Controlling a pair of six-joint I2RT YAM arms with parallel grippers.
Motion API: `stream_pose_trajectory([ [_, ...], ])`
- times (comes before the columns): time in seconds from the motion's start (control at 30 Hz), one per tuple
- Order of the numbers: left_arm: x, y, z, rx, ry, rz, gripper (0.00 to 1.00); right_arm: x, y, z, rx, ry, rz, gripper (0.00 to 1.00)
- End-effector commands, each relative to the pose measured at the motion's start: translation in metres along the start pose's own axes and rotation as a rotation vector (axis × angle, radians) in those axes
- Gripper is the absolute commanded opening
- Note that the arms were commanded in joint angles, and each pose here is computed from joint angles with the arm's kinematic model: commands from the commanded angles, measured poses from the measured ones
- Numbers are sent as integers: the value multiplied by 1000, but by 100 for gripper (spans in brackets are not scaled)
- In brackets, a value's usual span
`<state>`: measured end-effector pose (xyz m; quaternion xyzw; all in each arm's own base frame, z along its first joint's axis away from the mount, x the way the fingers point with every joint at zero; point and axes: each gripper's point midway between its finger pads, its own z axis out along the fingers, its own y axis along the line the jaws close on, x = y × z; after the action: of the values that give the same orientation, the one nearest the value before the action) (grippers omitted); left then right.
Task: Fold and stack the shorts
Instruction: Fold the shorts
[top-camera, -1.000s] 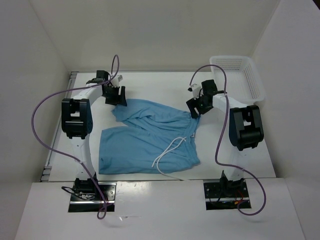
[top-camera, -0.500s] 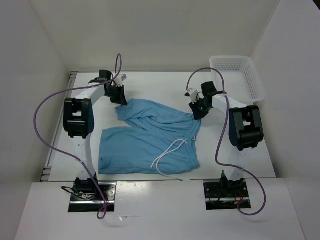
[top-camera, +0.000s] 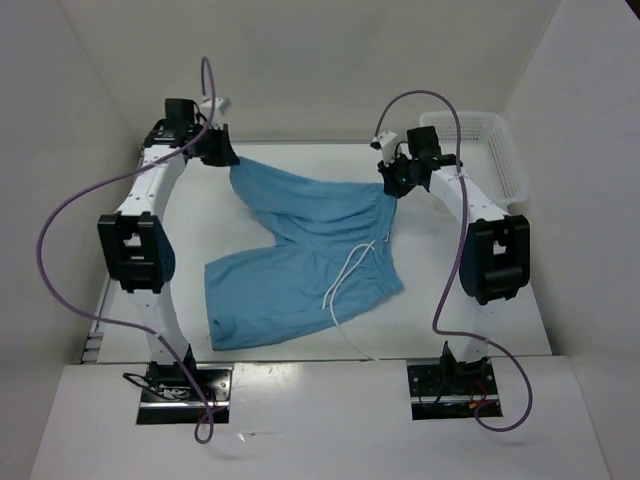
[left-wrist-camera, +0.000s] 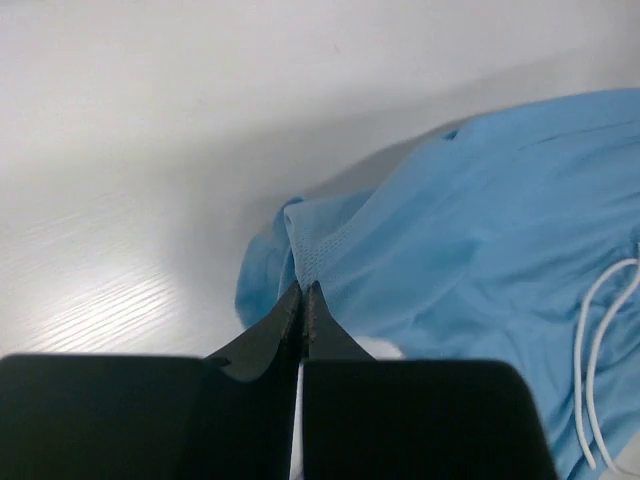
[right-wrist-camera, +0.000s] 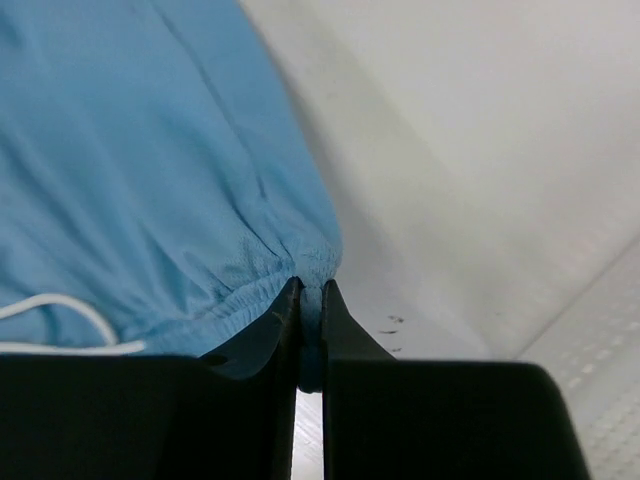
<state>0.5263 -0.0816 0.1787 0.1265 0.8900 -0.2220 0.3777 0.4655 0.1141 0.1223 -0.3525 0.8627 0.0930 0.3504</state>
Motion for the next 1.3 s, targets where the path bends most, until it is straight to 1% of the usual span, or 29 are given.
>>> stream_pose_trajectory([
  [0.0, -32, -3, -74, -89, -104, 26, 0, -59, 3, -38, 55, -144, -75, 0],
  [0.03, -30, -10, -90, -106, -117, 33, 0, -56, 16, -39, 43, -135, -112, 0],
  [0.07, 13, -3, -84, -118, -25, -25, 0, -49, 26, -38, 24, -117, -128, 0],
  [0.1, 34, -1, -85, -143, 13, -44, 0, -43, 35, -36, 7, -104, -144, 0],
  [0.13, 48, -7, -95, -153, 22, -48, 0, -27, 48, -33, -19, -74, -155, 0],
  [0.17, 73, -8, -95, -158, 72, -73, 0, -20, 62, -26, -49, -54, -178, 0],
  [0.2, 119, -10, -95, -169, 156, -114, 2, -14, 72, -27, -66, -41, -184, 0],
  [0.23, 144, -17, -95, -159, 207, -132, 4, -2, 80, -26, -77, -16, -200, 0],
  [0.3, 182, -21, -104, -178, 275, -161, 12, 7, 94, -24, -107, 5, -221, 0],
  [0.33, 217, -26, -105, -170, 347, -195, 31, 20, 98, -22, -123, 35, -225, 0],
  [0.37, 231, -31, -110, -167, 379, -211, 35, 21, 104, -23, -132, 34, -246, 0],
  [0.43, 239, -36, -117, -166, 383, -213, 44, 37, 112, -19, -157, 68, -258, 0],
  [0.47, 239, -33, -118, -172, 380, -221, 52, 39, 113, -20, -158, 68, -273, 0],
  [0.5, 239, -30, -119, -177, 377, -228, 53, 42, 115, -19, -159, 80, -279, 0],
  [0.53, 230, -29, -118, -180, 354, -217, 53, 48, 117, -18, -165, 90, -288, 0],
  [0.57, 217, -22, -116, -190, 316, -208, 56, 47, 116, -18, -165, 89, -297, 0],
  [0.73, 177, 0, -97, -209, 216, -166, 57, 52, 115, -17, -163, 100, -316, 0],
  [0.87, 176, 10, -74, -179, 252, -190, 58, 60, 117, -13, -173, 116, -323, 0],
  [0.93, 179, 19, -69, -191, 269, -204, 58, 63, 117, -10, -177, 124, -321, 0],
  [0.97, 189, 23, -62, -196, 303, -220, 58, 61, 116, -8, -178, 123, -332, 0],
  [1.07, 190, 41, -51, -243, 311, -212, 57, 60, 113, -6, -170, 128, -333, 0],
  [1.1, 182, 46, -48, -255, 297, -203, 59, 63, 114, -4, -175, 137, -330, 0],
  [1.13, 190, 48, -44, -253, 318, -213, 61, 63, 114, -4, -175, 137, -330, 0],
  [1.17, 187, 50, -42, -253, 314, -212, 61, 63, 114, -4, -175, 137, -330, 0],
  [1.27, 194, 53, -34, -250, 339, -223, 62, 65, 114, -1, -180, 144, -337, 0],
])
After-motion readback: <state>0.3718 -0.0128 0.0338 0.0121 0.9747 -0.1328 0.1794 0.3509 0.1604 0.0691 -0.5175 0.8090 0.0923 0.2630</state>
